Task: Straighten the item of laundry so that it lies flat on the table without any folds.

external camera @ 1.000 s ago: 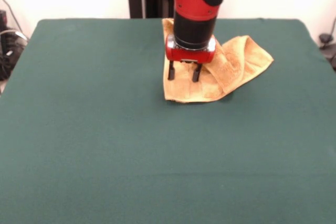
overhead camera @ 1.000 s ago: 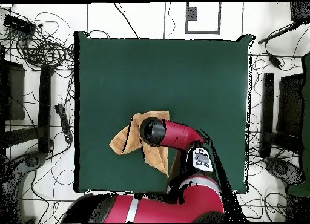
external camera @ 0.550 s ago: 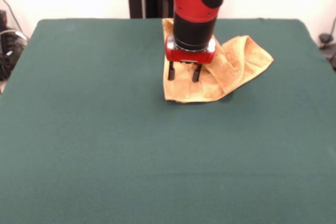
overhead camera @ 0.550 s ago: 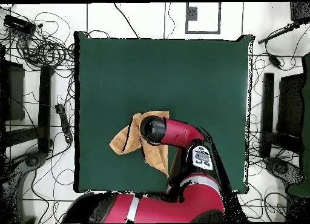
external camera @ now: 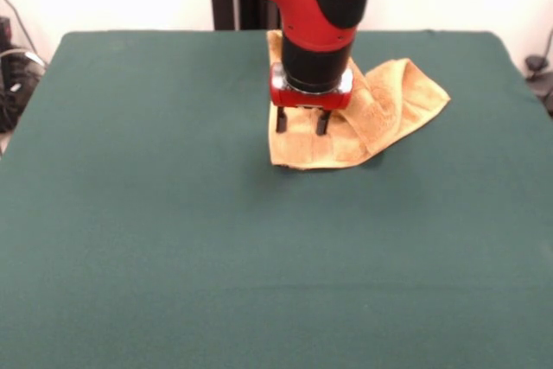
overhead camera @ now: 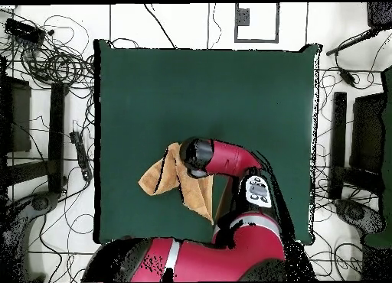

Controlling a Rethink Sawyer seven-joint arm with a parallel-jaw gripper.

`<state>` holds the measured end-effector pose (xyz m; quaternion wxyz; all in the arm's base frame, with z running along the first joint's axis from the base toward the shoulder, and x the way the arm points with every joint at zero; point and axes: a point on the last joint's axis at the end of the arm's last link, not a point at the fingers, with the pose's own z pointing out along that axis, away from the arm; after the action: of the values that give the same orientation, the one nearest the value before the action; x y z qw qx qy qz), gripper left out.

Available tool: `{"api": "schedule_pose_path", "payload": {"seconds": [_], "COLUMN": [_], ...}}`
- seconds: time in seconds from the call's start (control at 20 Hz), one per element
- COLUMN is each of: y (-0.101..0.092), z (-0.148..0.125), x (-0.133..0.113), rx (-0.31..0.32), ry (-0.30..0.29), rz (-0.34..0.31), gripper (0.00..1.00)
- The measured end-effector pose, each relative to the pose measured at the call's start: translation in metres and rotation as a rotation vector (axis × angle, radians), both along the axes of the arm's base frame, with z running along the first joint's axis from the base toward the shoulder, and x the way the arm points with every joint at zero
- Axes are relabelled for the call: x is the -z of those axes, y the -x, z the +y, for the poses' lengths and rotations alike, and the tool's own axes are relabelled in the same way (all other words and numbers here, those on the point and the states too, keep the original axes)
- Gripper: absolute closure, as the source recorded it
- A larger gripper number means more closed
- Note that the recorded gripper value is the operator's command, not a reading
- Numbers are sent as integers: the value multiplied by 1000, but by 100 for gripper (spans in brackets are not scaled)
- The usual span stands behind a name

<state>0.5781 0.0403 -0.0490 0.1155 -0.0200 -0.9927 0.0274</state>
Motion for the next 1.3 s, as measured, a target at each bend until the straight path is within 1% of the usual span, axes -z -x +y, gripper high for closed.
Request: {"api": "schedule_pose_path", "payload": {"seconds": [0.3,0.7,0.95,1.0,1.25,1.3], "y": [-6,-16,-24,-27,-36,-39], "z": [-1,-3,-4,-5,-6,-7], "x": [1,5,8,9,13,15], "rx": [4,8,11,13,15,16], "ry": [-8,-23,-33,-37,-46,-50], "rz": [42,121,181,203,272,297], "gripper": [0,0,0,0,0,0]}}
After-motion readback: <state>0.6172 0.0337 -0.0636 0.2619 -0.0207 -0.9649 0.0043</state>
